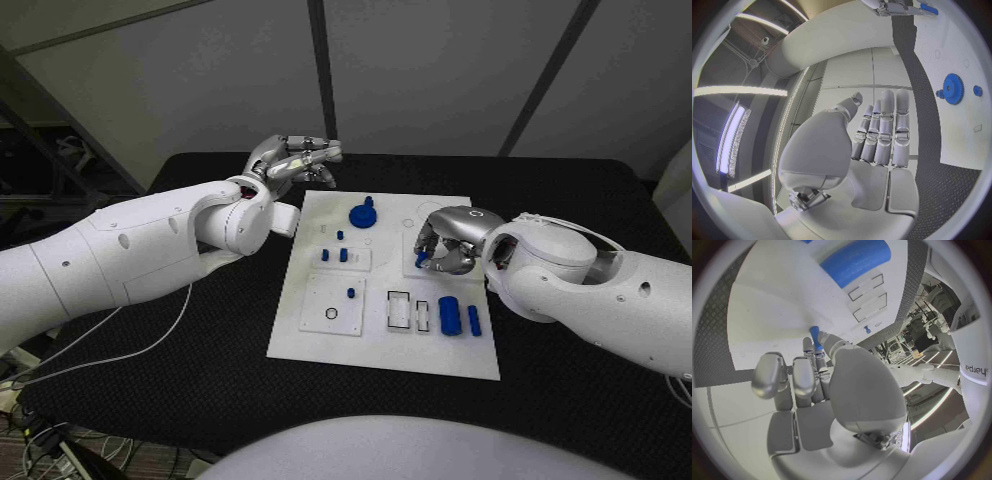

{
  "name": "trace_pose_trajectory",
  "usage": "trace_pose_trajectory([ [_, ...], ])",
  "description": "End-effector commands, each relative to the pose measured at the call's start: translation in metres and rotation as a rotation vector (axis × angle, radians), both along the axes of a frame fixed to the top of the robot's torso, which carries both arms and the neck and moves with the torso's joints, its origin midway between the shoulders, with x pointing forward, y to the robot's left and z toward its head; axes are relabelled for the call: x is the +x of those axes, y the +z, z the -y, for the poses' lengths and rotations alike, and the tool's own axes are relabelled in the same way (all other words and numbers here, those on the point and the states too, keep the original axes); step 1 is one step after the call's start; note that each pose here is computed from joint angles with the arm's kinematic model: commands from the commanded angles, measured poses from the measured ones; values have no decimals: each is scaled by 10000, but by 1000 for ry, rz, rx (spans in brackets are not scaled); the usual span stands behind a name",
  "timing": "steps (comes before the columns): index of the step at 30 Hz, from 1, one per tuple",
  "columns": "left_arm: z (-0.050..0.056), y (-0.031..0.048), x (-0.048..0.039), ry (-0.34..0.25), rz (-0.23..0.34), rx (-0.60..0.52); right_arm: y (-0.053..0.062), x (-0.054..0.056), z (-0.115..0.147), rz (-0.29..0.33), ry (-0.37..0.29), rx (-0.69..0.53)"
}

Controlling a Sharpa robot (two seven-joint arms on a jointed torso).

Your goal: Assemble the parts on the task board

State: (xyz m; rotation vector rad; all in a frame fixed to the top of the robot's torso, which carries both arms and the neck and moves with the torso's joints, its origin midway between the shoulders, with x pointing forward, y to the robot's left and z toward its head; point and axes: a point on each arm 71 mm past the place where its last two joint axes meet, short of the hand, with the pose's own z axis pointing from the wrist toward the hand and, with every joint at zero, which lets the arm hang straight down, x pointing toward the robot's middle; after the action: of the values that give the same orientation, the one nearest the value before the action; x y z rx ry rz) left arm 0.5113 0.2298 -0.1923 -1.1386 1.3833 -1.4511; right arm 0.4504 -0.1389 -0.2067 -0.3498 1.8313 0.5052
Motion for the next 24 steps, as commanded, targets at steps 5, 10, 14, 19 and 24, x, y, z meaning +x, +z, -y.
trace_pose_trajectory([
  [5,9,11,0,-12,3,-5,20,16,-4,22,-12,13],
  [10,6,11,-1,-12,3,-5,54,7,-13,51,-18,44],
  [14,1,11,-1,-12,3,-5,95,-20,-14,73,-20,78],
  [19,-6,10,1,-13,3,-5,160,-85,-1,89,-23,128],
  [24,-4,9,0,-17,3,-7,254,-168,8,104,-19,181],
])
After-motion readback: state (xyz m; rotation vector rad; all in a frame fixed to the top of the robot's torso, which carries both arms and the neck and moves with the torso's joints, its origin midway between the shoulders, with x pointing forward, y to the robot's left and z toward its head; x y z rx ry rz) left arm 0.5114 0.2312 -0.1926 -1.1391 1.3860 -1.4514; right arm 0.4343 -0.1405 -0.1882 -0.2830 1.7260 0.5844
